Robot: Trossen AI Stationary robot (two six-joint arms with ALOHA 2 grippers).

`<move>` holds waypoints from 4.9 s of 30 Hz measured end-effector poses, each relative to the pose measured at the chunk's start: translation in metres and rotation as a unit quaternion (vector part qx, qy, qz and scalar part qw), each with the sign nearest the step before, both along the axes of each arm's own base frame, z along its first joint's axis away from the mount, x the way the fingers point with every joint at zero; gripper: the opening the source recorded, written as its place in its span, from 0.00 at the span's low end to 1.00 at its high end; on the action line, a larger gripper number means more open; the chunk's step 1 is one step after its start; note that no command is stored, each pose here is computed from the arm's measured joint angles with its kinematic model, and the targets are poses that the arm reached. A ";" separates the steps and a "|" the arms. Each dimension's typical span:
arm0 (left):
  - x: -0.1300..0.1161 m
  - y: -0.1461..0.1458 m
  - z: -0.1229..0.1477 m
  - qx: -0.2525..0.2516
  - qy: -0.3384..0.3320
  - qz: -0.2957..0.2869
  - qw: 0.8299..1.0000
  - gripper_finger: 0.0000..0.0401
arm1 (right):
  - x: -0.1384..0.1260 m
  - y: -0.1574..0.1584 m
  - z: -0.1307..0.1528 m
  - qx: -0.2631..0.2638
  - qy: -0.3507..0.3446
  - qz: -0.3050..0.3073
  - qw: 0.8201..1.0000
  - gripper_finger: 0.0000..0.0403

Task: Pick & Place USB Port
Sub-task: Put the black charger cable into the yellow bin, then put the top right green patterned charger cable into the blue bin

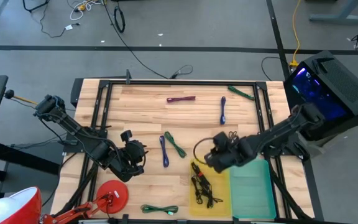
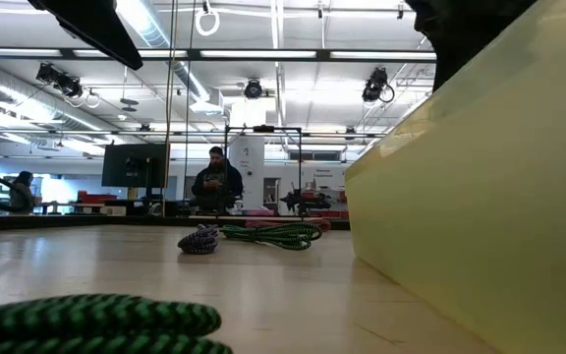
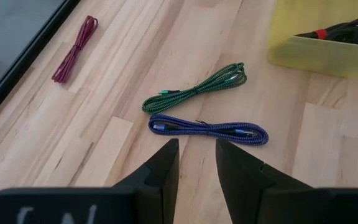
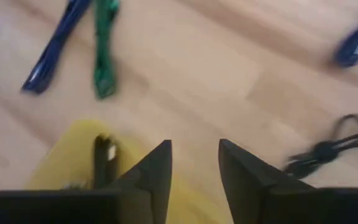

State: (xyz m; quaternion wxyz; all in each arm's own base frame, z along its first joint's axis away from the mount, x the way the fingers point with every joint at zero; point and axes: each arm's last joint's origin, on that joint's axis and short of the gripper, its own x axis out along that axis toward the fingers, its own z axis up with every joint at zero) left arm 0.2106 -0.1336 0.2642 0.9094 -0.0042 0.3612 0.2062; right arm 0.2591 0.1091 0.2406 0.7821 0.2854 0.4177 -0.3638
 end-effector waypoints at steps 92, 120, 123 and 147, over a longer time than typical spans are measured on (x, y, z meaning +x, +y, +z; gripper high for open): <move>0.001 -0.030 -0.026 0.040 0.014 -0.021 0.999 0.28 | -0.028 -0.091 -0.012 0.134 0.092 -0.091 0.983 0.05; 0.001 -0.030 -0.025 0.041 0.005 -0.015 0.999 0.28 | -0.022 0.087 -0.003 0.225 -0.033 0.108 0.968 0.07; 0.001 -0.030 -0.025 0.041 0.005 -0.015 0.999 0.28 | -0.017 0.092 -0.013 0.221 -0.024 0.111 0.969 0.08; 0.001 -0.030 -0.025 0.036 0.004 -0.013 0.999 0.28 | -0.008 0.095 -0.019 0.190 -0.051 0.137 0.971 0.33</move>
